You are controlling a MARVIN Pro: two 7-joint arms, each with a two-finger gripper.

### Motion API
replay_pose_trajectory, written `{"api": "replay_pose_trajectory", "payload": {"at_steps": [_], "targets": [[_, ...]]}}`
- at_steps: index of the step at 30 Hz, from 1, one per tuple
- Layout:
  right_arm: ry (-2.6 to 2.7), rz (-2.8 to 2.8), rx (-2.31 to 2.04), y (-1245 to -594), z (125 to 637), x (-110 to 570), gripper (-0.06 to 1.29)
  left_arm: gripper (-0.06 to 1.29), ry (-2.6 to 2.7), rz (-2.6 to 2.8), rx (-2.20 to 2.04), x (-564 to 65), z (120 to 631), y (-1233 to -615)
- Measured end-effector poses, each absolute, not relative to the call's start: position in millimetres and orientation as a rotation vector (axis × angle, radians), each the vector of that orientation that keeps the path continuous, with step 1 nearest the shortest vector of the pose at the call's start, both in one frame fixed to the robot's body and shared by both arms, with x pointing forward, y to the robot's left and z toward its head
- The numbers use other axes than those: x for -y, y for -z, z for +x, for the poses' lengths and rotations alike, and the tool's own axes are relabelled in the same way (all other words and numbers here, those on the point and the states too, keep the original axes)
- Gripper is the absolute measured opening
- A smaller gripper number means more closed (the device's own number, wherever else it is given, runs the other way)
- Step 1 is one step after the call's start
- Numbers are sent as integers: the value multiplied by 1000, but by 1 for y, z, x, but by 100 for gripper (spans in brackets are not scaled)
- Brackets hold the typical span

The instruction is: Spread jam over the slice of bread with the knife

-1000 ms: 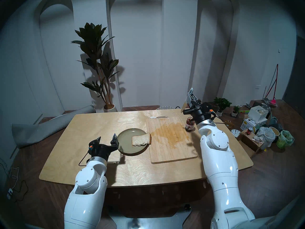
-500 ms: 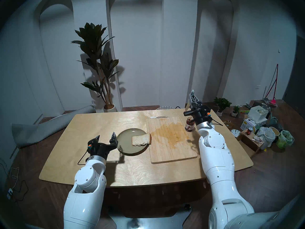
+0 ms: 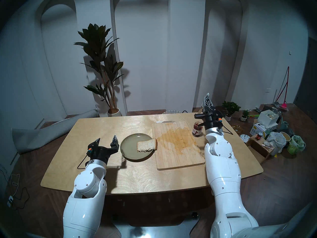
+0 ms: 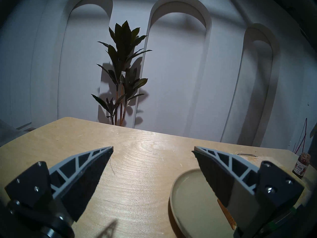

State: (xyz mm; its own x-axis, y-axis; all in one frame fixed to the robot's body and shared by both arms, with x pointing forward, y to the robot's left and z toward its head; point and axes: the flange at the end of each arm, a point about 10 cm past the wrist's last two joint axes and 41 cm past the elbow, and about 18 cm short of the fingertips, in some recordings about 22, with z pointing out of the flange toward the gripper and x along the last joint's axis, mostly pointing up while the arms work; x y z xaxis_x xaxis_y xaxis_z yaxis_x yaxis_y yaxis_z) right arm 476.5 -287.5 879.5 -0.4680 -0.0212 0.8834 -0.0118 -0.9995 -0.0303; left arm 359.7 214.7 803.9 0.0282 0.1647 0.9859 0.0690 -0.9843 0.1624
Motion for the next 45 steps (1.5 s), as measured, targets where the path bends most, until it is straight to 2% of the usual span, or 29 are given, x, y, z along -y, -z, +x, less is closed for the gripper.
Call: {"api": "replay_pose_trajectory", "payload": {"at_steps": [14,32,45], "targets": [[2524,-1901,-129,-879,477,273,-3,124,-2111,2193,-260,-208,361,-802],[2584,-1904,-55,-900,490,272,-3,124,-2091,2194,-316,-211,361,-797],[2566,-1953,-16,-892,499,274,-3,124,-2090,2201,-317,-210,363,-794]]}}
